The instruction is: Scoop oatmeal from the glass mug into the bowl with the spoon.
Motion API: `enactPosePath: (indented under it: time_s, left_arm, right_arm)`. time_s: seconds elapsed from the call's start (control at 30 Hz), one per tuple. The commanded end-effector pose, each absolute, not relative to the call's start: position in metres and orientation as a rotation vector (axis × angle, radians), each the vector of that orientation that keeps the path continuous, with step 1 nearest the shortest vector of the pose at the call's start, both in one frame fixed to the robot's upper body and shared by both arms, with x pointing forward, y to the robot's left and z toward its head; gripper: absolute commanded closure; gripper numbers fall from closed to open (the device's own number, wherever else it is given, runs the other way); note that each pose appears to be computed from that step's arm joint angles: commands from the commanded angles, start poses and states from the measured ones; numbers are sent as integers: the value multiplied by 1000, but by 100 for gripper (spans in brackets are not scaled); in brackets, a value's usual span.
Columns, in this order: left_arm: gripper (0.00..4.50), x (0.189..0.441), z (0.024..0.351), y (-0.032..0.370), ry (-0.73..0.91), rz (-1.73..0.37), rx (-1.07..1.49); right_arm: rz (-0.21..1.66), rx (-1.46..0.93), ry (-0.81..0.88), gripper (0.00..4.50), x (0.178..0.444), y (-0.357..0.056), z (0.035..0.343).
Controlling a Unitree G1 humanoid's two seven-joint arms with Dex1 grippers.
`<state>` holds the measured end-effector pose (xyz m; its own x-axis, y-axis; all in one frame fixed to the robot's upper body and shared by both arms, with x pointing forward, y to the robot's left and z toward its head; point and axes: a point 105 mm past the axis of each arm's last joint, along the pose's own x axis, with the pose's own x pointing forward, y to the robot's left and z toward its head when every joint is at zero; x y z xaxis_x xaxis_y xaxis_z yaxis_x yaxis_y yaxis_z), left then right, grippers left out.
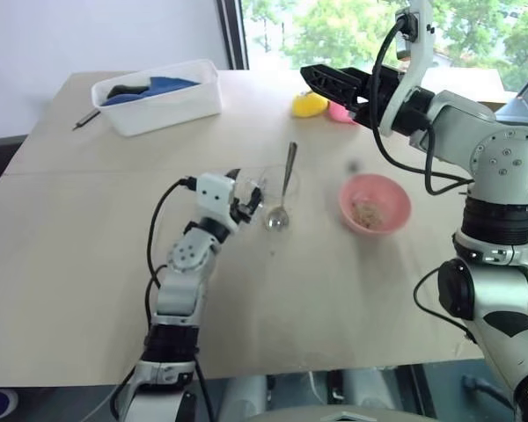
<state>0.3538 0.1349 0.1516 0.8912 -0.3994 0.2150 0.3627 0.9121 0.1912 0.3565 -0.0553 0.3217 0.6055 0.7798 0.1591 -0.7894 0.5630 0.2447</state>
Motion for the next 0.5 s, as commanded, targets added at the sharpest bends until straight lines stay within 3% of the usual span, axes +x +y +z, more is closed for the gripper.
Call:
enactPosePath:
  time_s: [0.03, 0.23, 0.5]
  left_arm:
    - [167, 350, 169, 128, -329, -419, 172]
    - [167, 343, 166, 133, -322, -418, 180]
    - [167, 324, 167, 145, -311, -429, 195]
  right_arm:
    - [927, 309, -105, 3, 350, -61, 339]
    - [912, 340, -92, 3, 352, -70, 338]
    - [834, 280, -67, 3, 351, -108, 303]
